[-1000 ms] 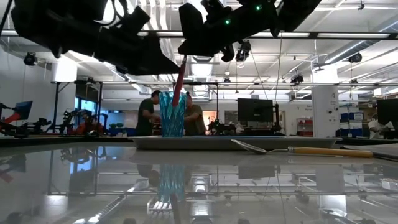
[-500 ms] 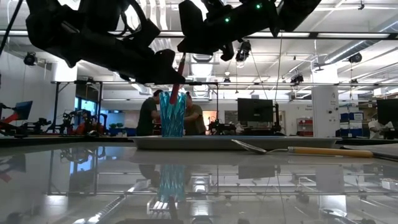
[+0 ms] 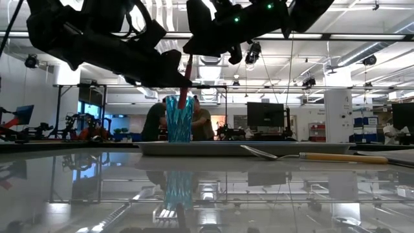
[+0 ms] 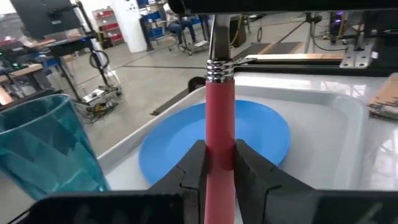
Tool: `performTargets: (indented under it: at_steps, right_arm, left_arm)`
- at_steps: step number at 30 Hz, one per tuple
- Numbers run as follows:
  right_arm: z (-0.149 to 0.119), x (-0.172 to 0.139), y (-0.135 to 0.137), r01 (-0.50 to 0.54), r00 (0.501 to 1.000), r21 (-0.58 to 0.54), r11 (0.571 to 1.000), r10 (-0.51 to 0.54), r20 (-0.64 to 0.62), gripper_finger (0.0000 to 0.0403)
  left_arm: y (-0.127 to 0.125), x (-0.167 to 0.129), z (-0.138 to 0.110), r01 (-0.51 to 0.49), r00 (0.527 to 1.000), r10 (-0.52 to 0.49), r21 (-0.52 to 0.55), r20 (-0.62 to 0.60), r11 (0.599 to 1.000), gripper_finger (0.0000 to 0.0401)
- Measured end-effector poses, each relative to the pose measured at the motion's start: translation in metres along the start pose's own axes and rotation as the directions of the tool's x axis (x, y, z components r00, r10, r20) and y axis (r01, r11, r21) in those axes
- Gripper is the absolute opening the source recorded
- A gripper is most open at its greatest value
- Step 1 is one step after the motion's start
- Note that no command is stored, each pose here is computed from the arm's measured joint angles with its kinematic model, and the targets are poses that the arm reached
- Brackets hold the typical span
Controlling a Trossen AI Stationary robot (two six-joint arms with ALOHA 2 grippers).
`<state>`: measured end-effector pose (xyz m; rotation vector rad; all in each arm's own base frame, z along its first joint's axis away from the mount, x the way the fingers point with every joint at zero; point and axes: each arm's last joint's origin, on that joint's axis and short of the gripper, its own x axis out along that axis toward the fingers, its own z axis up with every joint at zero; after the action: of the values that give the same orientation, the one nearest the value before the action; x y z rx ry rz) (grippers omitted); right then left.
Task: Pick and place plate/cup/fork/spoon on tray
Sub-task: Put the pink fork on the gray serving tray to the left of the blue plate
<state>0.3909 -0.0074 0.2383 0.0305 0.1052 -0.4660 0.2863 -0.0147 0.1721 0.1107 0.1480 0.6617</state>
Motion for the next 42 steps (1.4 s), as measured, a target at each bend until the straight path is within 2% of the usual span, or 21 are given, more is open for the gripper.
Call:
performTargets:
  at_steps: [5,8,12,16,23,27,31,37,42]
  right_arm:
    - [-0.002,0.0,0.001,-0.014,1.0,0.011,1.0,0.014,-0.021,0.0026]
    - [-0.005,-0.001,0.001,-0.02,0.999,0.023,1.0,0.021,-0.048,0.0055]
    - [-0.005,0.0,0.0,-0.005,0.999,0.03,1.0,0.006,-0.046,0.0102]
    - [-0.002,-0.003,0.0,-0.005,0.999,0.03,1.0,0.007,-0.045,0.0145]
    - [0.01,-0.013,-0.005,0.001,0.996,0.011,1.0,0.0,-0.088,0.0194]
    - [0.019,-0.023,-0.01,0.003,0.992,-0.009,1.0,-0.004,-0.129,0.0205]
    - [0.027,-0.039,-0.017,0.008,0.977,-0.045,0.999,-0.017,-0.215,0.0207]
    - [0.035,-0.069,-0.031,0.022,0.941,-0.057,0.998,-0.04,-0.335,0.0207]
    - [0.035,-0.095,-0.039,0.006,0.944,-0.053,0.999,-0.023,-0.329,0.0208]
  left_arm:
    - [0.0,-0.004,-0.002,0.105,0.994,-0.105,-0.072,0.003,0.992,0.003]
    - [0.003,-0.008,-0.006,0.157,0.988,-0.157,-0.113,0.006,0.981,0.0003]
    - [0.006,-0.013,-0.004,0.213,0.977,-0.208,-0.147,0.052,0.966,0.0001]
    - [0.012,-0.019,-0.004,0.218,0.975,-0.209,-0.182,0.07,0.959,0.0001]
    - [0.025,-0.028,-0.008,0.089,0.996,-0.083,-0.199,0.037,0.976,0.0001]
    - [0.028,-0.03,-0.016,0.012,0.997,-0.026,-0.175,-0.074,0.985,0.0001]
    - [0.025,-0.027,-0.009,-0.024,0.986,-0.002,-0.159,-0.164,0.987,0.0001]
    - [0.023,-0.021,0.005,-0.166,0.93,0.12,-0.103,-0.348,0.981,0.0001]
    - [0.022,-0.02,0.018,-0.265,0.857,0.192,-0.089,-0.478,0.96,0.0001]
